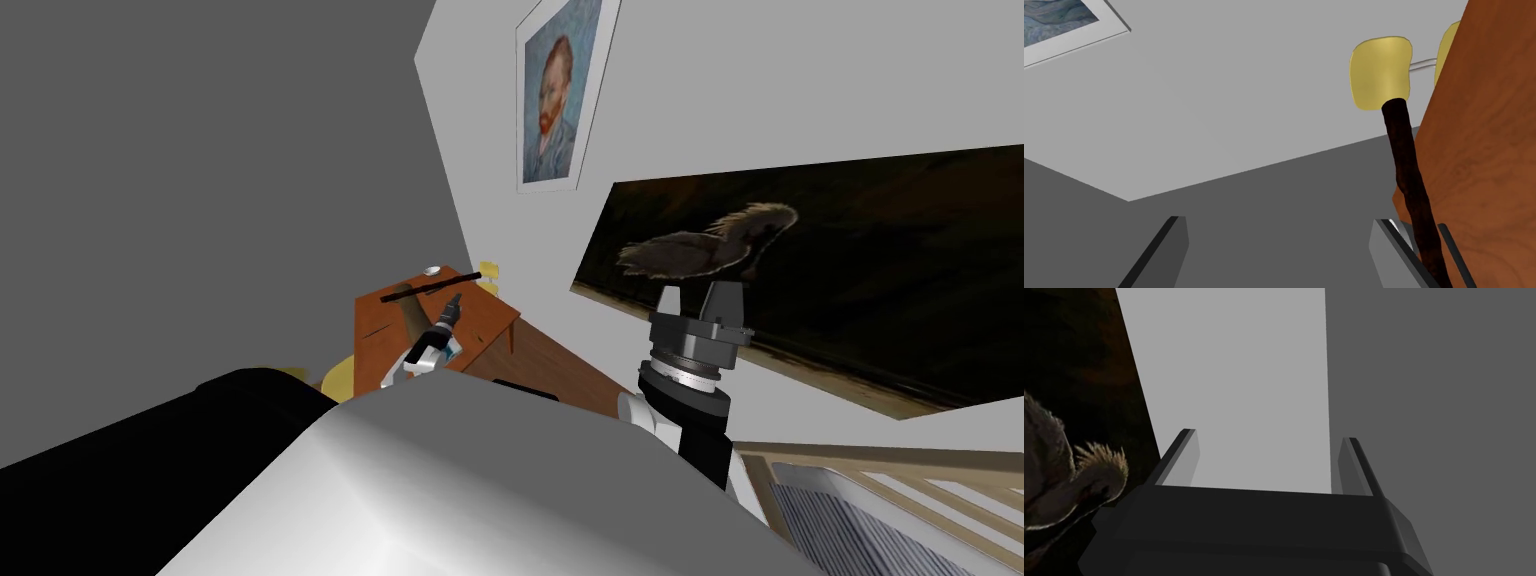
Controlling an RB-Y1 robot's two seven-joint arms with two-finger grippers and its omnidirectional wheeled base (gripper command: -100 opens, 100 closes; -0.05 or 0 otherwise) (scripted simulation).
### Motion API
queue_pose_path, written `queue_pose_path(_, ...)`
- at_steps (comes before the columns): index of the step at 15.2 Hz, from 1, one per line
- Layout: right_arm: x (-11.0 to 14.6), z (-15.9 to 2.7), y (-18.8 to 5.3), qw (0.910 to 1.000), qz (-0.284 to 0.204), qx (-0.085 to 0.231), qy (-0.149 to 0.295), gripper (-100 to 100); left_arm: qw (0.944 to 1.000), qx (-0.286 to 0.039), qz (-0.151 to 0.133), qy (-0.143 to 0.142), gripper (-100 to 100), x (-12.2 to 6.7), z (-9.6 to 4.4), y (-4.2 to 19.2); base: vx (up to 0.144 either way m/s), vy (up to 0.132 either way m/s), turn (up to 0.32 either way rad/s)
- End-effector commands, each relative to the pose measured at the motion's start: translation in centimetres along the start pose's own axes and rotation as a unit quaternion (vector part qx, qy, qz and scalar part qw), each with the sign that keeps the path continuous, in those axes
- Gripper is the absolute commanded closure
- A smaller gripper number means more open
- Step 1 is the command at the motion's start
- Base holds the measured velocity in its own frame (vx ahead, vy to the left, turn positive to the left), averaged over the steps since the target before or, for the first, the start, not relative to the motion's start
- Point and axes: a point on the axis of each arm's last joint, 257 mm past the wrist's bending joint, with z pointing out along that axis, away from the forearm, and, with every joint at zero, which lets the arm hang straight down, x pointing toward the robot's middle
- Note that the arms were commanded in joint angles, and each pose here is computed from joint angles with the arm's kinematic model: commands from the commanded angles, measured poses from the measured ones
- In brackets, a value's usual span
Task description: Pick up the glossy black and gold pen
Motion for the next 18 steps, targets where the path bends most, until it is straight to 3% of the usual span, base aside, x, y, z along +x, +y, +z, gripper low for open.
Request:
queue_pose_path(1,0.0,0.0,0.0,1.0,0.0,0.0,0.0,0,0.9995,-0.032,0.008,0.004,-100,-0.1,-0.1,2.0,0.048,-0.018,-0.104)
queue_pose_path(2,0.0,0.0,0.0,1.0,0.0,0.0,0.0,0,0.9993,-0.035,0.008,0.005,-100,-0.1,-0.1,2.2,0.038,-0.01,-0.043)
queue_pose_path(3,0.0,0.0,0.0,1.0,0.0,0.0,0.0,0,0.9979,-0.061,0.017,0.008,-100,-0.6,-0.3,4.2,0.047,-0.016,-0.102)
queue_pose_path(5,0.0,0.0,0.0,1.0,0.0,0.0,0.0,0,0.9969,-0.076,0.017,0.011,-100,-0.4,-0.4,4.9,0.044,-0.019,-0.085)
queue_pose_path(6,0.0,0.0,0.0,1.0,0.0,0.0,0.0,0,0.9944,-0.102,0.026,0.014,-100,-0.9,-0.7,6.9,0.05,-0.019,-0.11)
queue_pose_path(8,0.0,0.0,0.0,1.0,0.0,0.0,0.0,0,0.9927,-0.117,0.026,0.018,-100,-0.8,-0.9,7.6,0.046,-0.019,-0.078)
queue_pose_path(9,0.0,0.0,0.0,1.0,0.0,0.0,0.0,0,0.989,-0.142,0.035,0.021,-100,-1.3,-1.3,9.6,0.05,-0.017,-0.106)
queue_pose_path(12,0.0,0.0,0.0,1.0,0.0,0.0,0.0,0,0.9866,-0.158,0.035,0.025,-100,-1.1,-1.6,10.3,0.037,-0.013,-0.05)
queue_pose_path(13,0.0,0.0,0.0,1.0,0.0,0.0,0.0,0,0.9809,-0.187,0.043,0.03,-100,-1.7,-2.2,12.5,0.027,-0.011,-0.099)
queue_pose_path(15,0.0,0.0,0.0,1.0,0.0,0.0,0.0,0,0.9786,-0.198,0.042,0.034,-100,-1.5,-2.4,13.0,0.039,-0.012,-0.091)
queue_pose_path(16,0.0,0.0,0.0,1.0,0.0,0.0,0.0,0,0.9716,-0.228,0.05,0.039,-100,-2.1,-3.2,15.1,0.045,-0.017,-0.118)
queue_pose_path(18,0.0,0.0,0.0,1.0,0.0,0.0,0.0,0,0.9689,-0.239,0.049,0.043,-100,-1.9,-3.5,15.6,0.048,-0.014,-0.07)
